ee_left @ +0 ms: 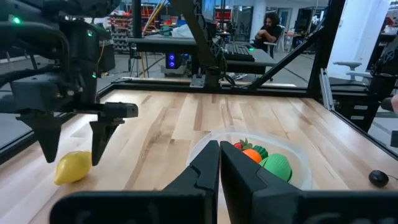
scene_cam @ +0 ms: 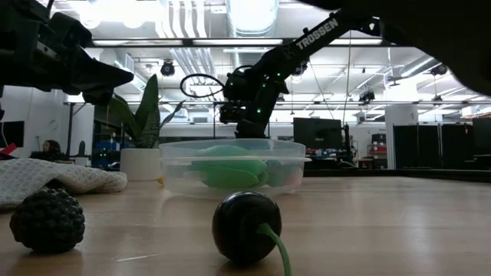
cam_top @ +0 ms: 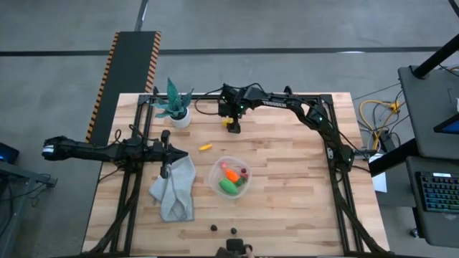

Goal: Pick and placing Produce into tupperware
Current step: Put the yellow lemon into the transparent bin

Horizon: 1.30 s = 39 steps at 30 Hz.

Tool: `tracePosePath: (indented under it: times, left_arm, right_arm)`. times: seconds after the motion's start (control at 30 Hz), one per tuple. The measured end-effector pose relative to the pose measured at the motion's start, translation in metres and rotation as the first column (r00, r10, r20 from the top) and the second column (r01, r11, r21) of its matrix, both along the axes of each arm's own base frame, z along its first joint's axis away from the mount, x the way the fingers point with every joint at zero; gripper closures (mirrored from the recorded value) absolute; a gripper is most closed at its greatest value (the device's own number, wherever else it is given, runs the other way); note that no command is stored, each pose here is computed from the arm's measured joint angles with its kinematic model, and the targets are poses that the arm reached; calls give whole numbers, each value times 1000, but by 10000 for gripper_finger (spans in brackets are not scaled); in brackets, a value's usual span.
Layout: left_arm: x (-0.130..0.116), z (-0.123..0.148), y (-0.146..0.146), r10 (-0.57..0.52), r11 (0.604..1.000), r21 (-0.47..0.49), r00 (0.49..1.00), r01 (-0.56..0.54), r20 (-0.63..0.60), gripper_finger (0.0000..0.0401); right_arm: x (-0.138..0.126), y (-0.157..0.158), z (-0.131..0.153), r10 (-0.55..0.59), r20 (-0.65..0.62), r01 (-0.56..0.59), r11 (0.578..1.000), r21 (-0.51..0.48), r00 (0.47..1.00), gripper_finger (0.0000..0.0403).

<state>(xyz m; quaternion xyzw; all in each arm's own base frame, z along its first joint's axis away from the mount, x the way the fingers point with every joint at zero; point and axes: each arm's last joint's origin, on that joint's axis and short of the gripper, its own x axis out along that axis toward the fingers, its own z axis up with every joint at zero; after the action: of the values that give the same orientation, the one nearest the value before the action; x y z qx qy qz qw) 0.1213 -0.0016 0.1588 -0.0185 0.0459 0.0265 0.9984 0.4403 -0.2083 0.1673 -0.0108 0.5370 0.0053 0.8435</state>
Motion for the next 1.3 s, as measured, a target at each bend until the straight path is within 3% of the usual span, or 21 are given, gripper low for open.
tracePosePath:
  times: [0.57,0.77,1.13,1.3]
  left_arm:
    - [0,0,0,-1,1000,1,1000,1,0,401]
    - [0,0,0,0,1000,1,1000,0,-2,401]
    - [0,0,0,0,1000,1,1000,0,0,401]
    - [0,0,0,-1,1000,1,1000,1,0,401]
  right_arm:
    - [0,-2,-8,-44,23,43,999,15,999,74]
    - [1,-2,-24,-48,-17,48,998,35,999,74]
    - [0,-2,-20,-52,-12,52,998,30,999,75]
    - [0,-2,-20,-58,-15,59,998,33,998,101]
